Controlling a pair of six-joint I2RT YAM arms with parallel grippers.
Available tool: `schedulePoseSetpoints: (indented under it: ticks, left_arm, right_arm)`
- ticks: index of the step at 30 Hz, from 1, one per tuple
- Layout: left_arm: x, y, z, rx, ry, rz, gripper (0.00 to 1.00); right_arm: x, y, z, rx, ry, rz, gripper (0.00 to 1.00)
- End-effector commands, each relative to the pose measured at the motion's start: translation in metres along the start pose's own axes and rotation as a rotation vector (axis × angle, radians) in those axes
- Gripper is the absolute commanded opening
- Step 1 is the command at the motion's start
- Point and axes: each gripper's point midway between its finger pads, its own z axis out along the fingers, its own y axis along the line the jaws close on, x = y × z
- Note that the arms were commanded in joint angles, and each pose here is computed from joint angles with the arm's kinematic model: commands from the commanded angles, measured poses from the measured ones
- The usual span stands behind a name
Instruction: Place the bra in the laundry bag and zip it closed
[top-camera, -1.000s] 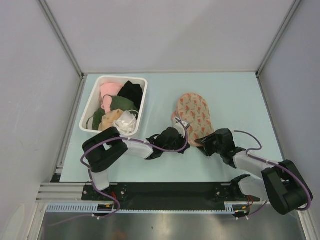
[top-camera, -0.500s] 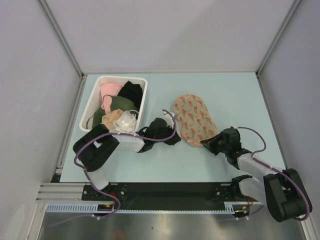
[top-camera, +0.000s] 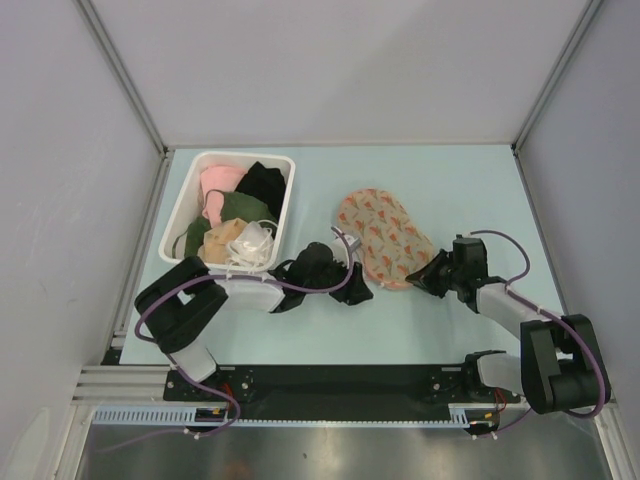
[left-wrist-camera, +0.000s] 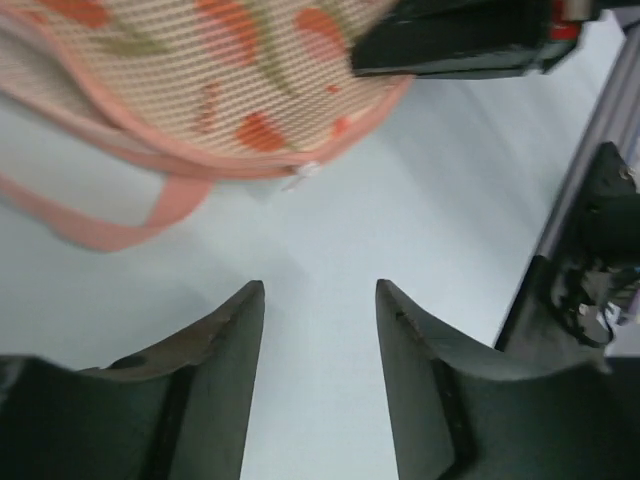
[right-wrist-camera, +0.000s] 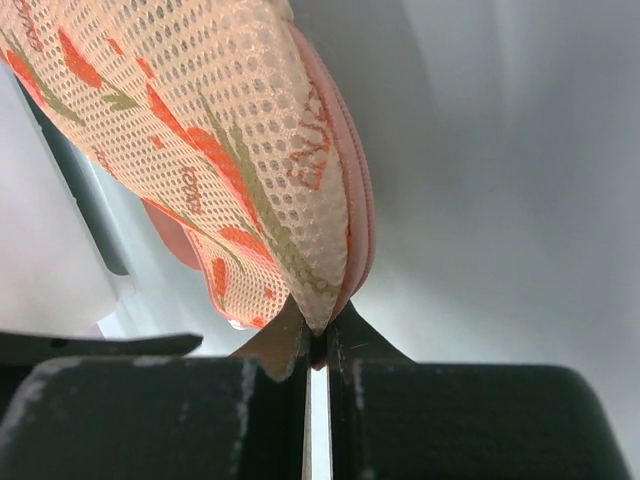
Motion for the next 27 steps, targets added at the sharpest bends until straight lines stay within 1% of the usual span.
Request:
schedulePoseSetpoints:
  ticks: [1, 3, 4, 5, 6, 8, 9, 10, 11, 12, 15, 17, 22, 27]
  left_arm:
    - [-0.020, -0.039, 0.000, 0.049, -0.052, 0.066, 0.75]
    - [-0.022, -0.042, 0.007, 0.024, -0.057, 0.071, 0.77]
    - [-0.015, -0.046, 0.011, 0.008, -0.038, 0.091, 0.77]
    - [-0.017, -0.037, 0.015, -0.057, -0.052, 0.097, 0.75]
    - [-0.017, -0.041, 0.022, -0.069, -0.050, 0.116, 0.74]
    - [-0.016, -0.033, 0.029, -0.124, -0.050, 0.126, 0.66]
    - [-0.016, -0.032, 0.036, -0.137, -0.045, 0.128, 0.60]
    - [-0.013, -0.030, 0.039, -0.147, -0.030, 0.126, 0.58]
    - [-0.016, -0.022, 0.040, -0.192, -0.044, 0.122, 0.54]
    - [-0.019, -0.023, 0.043, -0.192, -0.047, 0.125, 0.50]
    - [-0.020, -0.015, 0.049, -0.229, -0.047, 0.129, 0.47]
    - [-0.017, -0.009, 0.048, -0.262, -0.038, 0.127, 0.47]
    - [-0.023, -0.007, 0.050, -0.284, -0.049, 0.131, 0.57]
    - [-0.029, -0.016, 0.058, -0.240, -0.059, 0.139, 0.55]
  right_arm:
    - [0.001, -0.003, -0.008, 0.033, 0.021, -0.013, 0.00]
    - [0.000, 0.001, -0.011, 0.020, 0.014, 0.015, 0.00]
    - [0.001, 0.001, -0.011, 0.017, 0.016, 0.026, 0.00]
    - [0.002, 0.003, -0.012, 0.008, 0.019, 0.035, 0.00]
    - [0.002, 0.007, -0.013, -0.009, 0.024, 0.052, 0.00]
    - [0.004, 0.011, -0.014, -0.030, 0.029, 0.071, 0.00]
    - [0.004, 0.013, -0.014, -0.038, 0.032, 0.090, 0.00]
    - [0.005, 0.015, -0.015, -0.048, 0.033, 0.092, 0.00]
    - [0.004, 0.017, -0.015, -0.054, 0.032, 0.096, 0.00]
    - [0.005, 0.018, -0.016, -0.061, 0.037, 0.101, 0.00]
    - [0.005, 0.021, -0.018, -0.075, 0.034, 0.109, 0.00]
    - [0.004, 0.023, -0.019, -0.079, 0.033, 0.111, 0.00]
    - [0.005, 0.022, -0.019, -0.082, 0.035, 0.117, 0.00]
    - [0.008, 0.021, -0.019, -0.078, 0.044, 0.117, 0.00]
